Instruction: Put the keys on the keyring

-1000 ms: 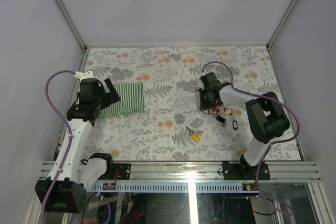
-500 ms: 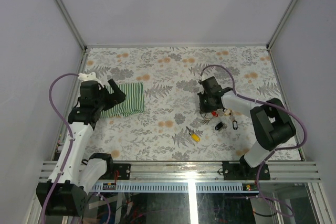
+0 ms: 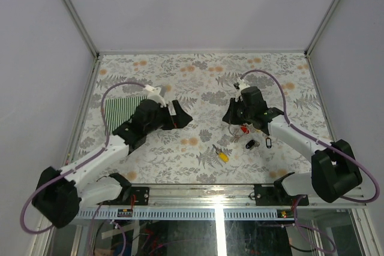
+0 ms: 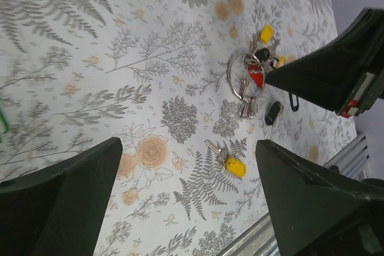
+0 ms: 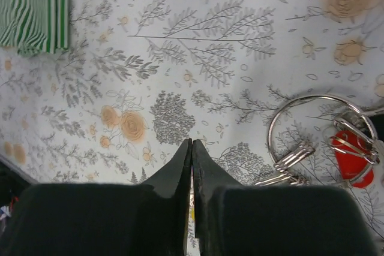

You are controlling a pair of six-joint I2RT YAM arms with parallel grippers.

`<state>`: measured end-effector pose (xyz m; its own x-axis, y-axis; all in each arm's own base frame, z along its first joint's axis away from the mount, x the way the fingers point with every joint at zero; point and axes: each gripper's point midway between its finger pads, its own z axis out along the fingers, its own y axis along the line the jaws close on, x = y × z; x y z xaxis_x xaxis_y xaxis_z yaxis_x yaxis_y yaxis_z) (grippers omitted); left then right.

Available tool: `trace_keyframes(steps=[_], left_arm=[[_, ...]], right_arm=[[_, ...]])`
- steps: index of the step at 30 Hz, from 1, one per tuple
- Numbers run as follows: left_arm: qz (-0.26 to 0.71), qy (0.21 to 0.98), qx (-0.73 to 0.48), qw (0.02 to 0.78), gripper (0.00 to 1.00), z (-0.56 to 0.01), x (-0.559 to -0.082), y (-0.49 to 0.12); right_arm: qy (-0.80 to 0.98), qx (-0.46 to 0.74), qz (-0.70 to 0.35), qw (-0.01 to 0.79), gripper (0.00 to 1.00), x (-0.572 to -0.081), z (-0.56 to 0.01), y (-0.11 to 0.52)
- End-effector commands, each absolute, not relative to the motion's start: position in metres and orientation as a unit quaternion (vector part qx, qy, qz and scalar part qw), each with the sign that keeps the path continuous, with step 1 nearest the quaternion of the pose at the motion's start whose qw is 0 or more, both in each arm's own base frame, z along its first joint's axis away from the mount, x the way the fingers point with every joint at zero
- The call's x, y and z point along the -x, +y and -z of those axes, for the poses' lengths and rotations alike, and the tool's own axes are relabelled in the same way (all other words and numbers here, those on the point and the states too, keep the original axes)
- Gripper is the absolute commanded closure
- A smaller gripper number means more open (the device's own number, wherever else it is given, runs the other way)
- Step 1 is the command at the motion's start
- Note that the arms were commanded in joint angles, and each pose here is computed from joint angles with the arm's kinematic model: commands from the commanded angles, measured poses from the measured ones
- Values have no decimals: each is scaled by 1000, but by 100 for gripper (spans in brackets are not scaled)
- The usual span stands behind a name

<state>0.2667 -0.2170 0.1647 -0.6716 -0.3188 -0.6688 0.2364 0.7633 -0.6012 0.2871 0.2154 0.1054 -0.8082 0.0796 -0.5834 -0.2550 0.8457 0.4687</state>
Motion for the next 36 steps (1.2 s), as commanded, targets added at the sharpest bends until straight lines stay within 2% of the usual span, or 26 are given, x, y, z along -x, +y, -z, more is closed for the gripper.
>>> trace_keyframes(steps=[1,2,4,12,33,36], left_arm=[[362,812,19,457,5,-196,-294,-245],[357,815,21,455,5,-196,-295,-245],[343,821,25,457,4,-195,-296,-240],[309,831,37,461,3,-189,-283,-217],[292,844,40,448,3,-175,-274,-208],[288,844,41,450,3,-174,-274,-206]], right_arm=[[920,8,-206,335,88,-302,-114,193],[928,1,-171,332,80,-303,-109,182],[939,0,-124,321,71,-304,-101,167],[953,-9,-94,288,58,-312,-76,167],[971,-66,-8,228,54,-337,-19,168],[973,-62,-11,221,57,-337,-15,171]])
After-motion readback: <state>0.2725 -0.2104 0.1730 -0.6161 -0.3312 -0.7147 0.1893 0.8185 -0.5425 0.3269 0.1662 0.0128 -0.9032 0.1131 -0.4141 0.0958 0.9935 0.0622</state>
